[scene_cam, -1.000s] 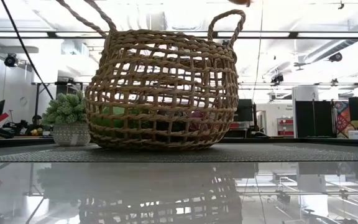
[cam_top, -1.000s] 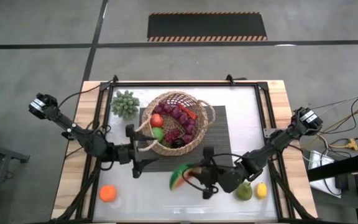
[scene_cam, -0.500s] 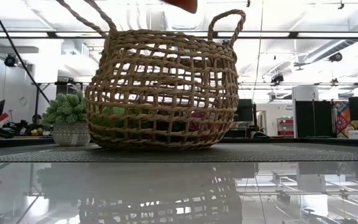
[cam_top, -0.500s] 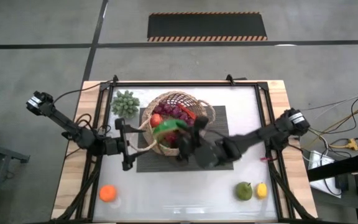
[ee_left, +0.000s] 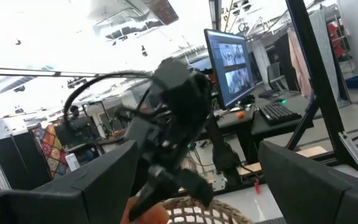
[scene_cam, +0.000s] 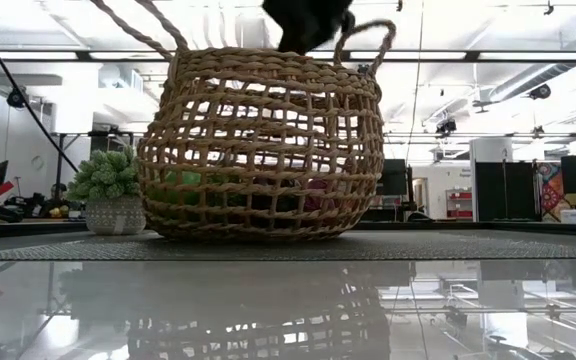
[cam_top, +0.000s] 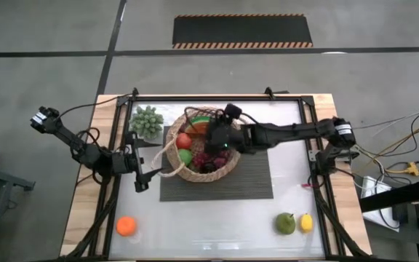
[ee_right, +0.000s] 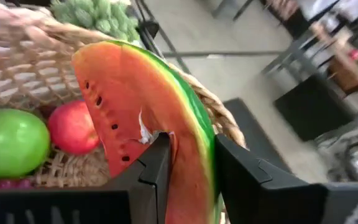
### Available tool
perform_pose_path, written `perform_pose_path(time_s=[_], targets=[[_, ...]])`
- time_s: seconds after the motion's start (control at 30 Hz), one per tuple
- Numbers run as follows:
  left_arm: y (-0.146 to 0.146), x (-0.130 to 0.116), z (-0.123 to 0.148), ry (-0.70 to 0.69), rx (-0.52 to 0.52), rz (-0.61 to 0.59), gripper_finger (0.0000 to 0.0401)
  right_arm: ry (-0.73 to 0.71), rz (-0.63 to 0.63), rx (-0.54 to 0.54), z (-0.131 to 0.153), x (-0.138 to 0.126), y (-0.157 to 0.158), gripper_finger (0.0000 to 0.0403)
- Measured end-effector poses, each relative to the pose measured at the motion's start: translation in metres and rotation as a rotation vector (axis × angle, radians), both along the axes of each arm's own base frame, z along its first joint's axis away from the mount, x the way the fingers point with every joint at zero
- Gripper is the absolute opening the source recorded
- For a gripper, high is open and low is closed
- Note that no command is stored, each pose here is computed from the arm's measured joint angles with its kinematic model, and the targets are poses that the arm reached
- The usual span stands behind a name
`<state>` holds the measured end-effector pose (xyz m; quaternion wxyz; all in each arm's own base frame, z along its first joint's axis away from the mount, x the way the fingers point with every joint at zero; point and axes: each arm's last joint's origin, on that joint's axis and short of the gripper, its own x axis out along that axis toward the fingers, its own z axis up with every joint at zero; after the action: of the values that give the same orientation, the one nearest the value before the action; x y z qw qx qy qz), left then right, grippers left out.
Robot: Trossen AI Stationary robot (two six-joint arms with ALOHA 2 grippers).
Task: Build produce basket
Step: Put the red watermelon into the brown basket
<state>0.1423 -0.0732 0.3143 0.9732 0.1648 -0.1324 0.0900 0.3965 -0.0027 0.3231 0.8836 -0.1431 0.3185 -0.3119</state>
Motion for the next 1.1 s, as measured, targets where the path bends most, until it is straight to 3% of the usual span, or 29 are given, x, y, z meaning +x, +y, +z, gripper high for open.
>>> perform_pose_path(time_s=[0.3,0.5,0.87,1.1], targets=[[0.000,-0.001,-0.002,0.004,0.021,0.006,0.0315,0.096,-0.031,0.011,-0.027,0.012,-0.022,0.0098],[0.000,-0.001,-0.002,0.004,0.025,0.007,0.0315,0.143,-0.103,-0.073,-0.040,0.018,-0.029,0.0101],[0.000,-0.001,-0.002,0.005,0.026,0.007,0.0315,0.226,-0.158,-0.194,-0.067,0.033,-0.032,0.0166],[0.000,0.000,-0.002,0.006,0.026,0.007,0.0315,0.191,-0.162,-0.190,-0.055,0.036,-0.033,0.0195]])
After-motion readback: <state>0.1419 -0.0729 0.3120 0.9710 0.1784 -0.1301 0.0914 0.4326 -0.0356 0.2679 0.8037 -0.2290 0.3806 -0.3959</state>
